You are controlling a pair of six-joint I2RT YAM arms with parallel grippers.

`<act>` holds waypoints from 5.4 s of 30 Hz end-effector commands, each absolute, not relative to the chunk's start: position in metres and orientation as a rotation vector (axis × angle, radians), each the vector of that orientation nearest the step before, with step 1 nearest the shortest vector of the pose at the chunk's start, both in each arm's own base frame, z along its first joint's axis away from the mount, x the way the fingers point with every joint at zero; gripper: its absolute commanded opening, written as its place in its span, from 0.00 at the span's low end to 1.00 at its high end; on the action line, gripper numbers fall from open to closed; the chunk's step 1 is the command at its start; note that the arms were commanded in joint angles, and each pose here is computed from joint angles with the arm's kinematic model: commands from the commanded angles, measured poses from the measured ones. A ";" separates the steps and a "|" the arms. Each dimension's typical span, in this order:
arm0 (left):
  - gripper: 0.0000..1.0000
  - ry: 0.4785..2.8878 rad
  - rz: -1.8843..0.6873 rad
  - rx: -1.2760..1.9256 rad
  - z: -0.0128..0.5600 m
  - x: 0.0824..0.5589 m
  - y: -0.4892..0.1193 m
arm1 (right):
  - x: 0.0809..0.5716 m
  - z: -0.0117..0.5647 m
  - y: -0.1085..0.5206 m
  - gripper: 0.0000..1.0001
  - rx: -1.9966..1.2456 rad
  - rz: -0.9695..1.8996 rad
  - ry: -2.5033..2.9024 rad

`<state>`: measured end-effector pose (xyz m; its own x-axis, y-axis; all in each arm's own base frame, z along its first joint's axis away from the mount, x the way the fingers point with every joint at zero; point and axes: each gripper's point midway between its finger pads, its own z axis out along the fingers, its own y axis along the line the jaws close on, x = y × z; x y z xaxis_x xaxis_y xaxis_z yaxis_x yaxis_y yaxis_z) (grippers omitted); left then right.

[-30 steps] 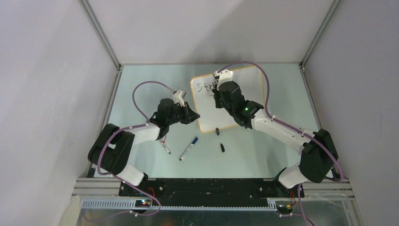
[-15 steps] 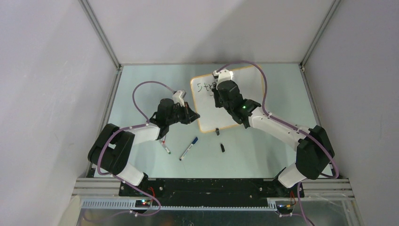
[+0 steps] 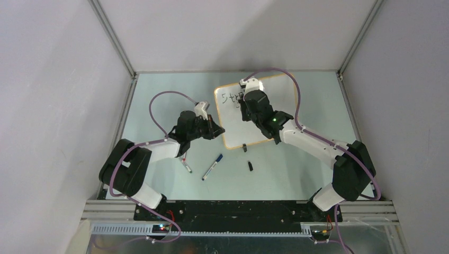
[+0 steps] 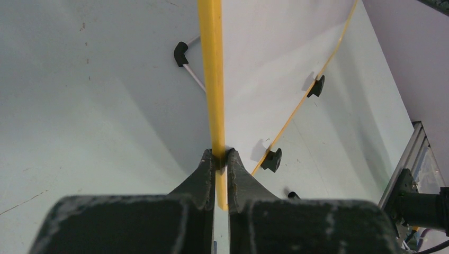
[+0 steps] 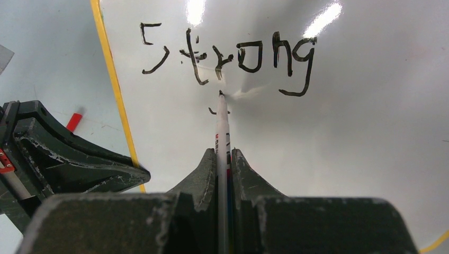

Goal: Write a sentence on the whiteboard

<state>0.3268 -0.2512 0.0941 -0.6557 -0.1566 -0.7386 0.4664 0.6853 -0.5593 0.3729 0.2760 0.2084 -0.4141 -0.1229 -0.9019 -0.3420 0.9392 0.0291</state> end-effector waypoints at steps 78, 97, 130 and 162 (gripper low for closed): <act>0.00 2.062 -0.906 0.284 0.100 0.330 -0.251 | 0.372 0.249 0.263 0.00 -0.292 0.314 1.982; 0.00 2.064 -0.907 0.286 0.100 0.330 -0.252 | 0.385 0.242 0.269 0.00 -0.287 0.316 2.000; 0.00 2.066 -0.903 0.287 0.099 0.330 -0.252 | 0.371 0.202 0.253 0.00 -0.269 0.237 2.123; 0.00 2.066 -0.905 0.297 0.099 0.329 -0.254 | 0.369 0.209 0.257 0.00 -0.286 0.289 2.098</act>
